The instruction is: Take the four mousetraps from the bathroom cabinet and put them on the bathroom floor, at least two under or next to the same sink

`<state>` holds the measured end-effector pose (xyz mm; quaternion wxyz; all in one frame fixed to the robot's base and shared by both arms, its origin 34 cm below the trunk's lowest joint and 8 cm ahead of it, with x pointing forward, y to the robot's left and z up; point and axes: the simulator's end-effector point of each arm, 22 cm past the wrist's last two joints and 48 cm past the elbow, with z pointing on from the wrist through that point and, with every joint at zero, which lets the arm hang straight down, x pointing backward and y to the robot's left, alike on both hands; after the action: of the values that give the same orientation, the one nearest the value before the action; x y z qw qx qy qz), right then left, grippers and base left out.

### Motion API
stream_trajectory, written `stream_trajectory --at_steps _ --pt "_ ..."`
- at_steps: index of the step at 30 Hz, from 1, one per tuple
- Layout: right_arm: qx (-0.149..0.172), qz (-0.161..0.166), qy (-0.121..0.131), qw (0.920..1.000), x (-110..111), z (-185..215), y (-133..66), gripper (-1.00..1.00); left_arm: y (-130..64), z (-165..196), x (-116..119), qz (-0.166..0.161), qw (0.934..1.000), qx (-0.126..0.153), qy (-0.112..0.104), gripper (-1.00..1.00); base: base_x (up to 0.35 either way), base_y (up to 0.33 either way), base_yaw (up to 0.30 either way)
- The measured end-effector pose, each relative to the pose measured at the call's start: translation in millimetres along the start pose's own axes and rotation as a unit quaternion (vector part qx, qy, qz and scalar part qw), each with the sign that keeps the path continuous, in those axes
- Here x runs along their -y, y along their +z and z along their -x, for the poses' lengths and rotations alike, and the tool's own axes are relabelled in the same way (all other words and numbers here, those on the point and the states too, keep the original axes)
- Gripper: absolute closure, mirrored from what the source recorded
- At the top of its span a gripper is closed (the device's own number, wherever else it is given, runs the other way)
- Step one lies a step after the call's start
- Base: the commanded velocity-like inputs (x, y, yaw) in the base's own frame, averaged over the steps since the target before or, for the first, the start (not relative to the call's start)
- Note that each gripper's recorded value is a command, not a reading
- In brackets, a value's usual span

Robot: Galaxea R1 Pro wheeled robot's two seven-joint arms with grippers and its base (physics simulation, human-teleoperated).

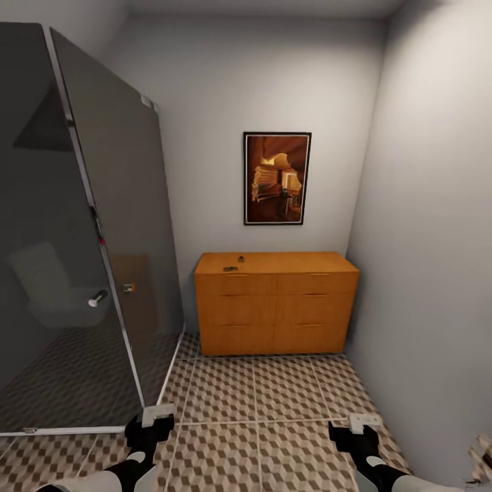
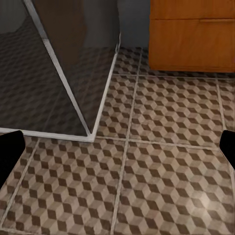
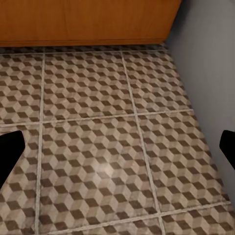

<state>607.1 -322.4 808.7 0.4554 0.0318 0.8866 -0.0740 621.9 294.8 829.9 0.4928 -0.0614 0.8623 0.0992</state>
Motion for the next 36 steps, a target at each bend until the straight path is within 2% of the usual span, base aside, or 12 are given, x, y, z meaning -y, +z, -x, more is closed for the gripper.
stream_trajectory --at_steps 21,36 --pt "-0.001 0.0 -0.001 1.0 -0.2 -0.3 0.1 -1.0 0.2 0.8 -0.7 0.0 1.0 0.002 0.0 -1.0 0.313 -0.003 0.0" --pt "-0.001 0.0 -0.001 1.0 -0.2 -0.4 0.2 -1.0 0.0 0.0 -1.8 0.004 1.0 0.001 0.0 -1.0 0.067 0.0 0.0"
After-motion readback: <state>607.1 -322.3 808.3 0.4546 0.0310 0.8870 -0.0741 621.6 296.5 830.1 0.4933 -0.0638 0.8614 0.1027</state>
